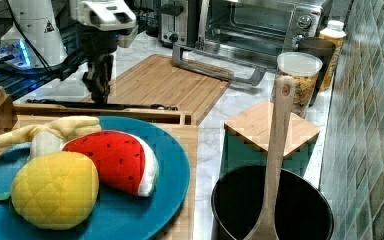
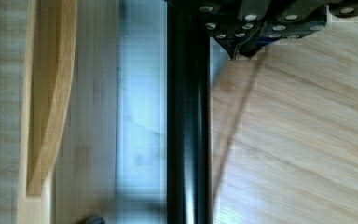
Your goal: Close the drawer.
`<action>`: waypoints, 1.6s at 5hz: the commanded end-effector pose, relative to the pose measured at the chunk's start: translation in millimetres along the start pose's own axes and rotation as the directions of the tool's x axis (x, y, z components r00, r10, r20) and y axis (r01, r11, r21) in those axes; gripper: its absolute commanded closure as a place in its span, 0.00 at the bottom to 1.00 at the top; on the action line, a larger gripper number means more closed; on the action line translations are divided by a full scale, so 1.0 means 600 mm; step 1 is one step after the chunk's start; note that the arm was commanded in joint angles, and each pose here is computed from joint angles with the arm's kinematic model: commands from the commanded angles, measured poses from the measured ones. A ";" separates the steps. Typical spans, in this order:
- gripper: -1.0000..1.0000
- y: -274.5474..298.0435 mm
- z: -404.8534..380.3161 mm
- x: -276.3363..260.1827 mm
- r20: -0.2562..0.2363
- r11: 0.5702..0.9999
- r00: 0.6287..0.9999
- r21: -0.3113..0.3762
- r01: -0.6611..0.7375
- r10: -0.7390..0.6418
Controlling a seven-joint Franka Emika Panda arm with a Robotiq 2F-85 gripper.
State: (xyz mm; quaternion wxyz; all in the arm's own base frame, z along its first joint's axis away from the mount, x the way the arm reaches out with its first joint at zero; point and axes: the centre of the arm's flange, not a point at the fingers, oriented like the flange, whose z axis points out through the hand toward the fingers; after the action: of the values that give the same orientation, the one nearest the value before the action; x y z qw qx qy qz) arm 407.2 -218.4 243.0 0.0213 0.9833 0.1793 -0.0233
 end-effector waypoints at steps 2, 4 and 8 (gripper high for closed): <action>1.00 0.281 -0.118 -0.101 -0.294 0.931 0.938 -0.254 -0.263 0.185; 1.00 0.299 -0.139 -0.084 -0.257 0.938 0.954 -0.264 -0.223 0.155; 1.00 0.299 -0.140 -0.084 -0.257 0.938 0.954 -0.264 -0.223 0.154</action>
State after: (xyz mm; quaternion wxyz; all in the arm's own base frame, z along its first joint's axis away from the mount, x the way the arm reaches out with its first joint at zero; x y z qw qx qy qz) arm 411.4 -277.1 239.4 0.0148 0.9884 0.1477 0.0322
